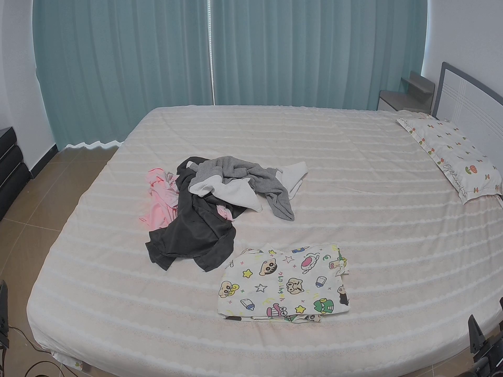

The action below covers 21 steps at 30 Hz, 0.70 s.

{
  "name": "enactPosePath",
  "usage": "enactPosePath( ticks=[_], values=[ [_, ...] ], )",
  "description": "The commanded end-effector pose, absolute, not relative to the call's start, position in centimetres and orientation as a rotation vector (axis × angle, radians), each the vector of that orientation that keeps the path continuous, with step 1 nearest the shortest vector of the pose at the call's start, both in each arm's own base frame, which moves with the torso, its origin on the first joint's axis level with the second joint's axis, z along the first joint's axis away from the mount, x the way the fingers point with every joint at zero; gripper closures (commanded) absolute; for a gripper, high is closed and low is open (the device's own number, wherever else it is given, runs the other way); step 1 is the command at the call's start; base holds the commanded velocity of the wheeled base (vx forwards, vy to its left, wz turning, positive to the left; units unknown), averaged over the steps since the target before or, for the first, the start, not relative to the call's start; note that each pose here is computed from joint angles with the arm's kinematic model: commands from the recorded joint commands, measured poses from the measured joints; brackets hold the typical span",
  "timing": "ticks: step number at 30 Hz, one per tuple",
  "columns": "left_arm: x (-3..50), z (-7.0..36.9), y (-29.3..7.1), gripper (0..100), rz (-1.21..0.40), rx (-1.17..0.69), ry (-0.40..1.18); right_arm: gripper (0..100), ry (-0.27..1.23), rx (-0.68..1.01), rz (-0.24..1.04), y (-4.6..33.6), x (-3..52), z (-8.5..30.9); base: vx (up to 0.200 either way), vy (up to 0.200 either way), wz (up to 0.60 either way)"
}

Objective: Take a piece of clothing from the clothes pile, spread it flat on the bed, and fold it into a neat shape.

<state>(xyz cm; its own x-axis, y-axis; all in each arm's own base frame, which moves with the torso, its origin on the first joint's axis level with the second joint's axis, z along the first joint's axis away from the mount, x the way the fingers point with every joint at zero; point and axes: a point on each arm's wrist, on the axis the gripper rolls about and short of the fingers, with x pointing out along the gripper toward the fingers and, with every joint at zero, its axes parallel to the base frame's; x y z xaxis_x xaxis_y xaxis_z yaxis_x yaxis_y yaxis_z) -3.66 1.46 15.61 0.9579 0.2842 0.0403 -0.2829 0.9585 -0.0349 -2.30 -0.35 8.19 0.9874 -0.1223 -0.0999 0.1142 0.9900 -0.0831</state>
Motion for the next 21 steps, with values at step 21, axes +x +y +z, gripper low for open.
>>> enactPosePath(
  ticks=[21],
  values=[
    [-1.6,7.8,0.2,0,-0.079,-0.017,0.081,0,0.046,-0.103,-0.058,-0.1,-2.5,7.6,0.000,0.000,0.00]
  ],
)
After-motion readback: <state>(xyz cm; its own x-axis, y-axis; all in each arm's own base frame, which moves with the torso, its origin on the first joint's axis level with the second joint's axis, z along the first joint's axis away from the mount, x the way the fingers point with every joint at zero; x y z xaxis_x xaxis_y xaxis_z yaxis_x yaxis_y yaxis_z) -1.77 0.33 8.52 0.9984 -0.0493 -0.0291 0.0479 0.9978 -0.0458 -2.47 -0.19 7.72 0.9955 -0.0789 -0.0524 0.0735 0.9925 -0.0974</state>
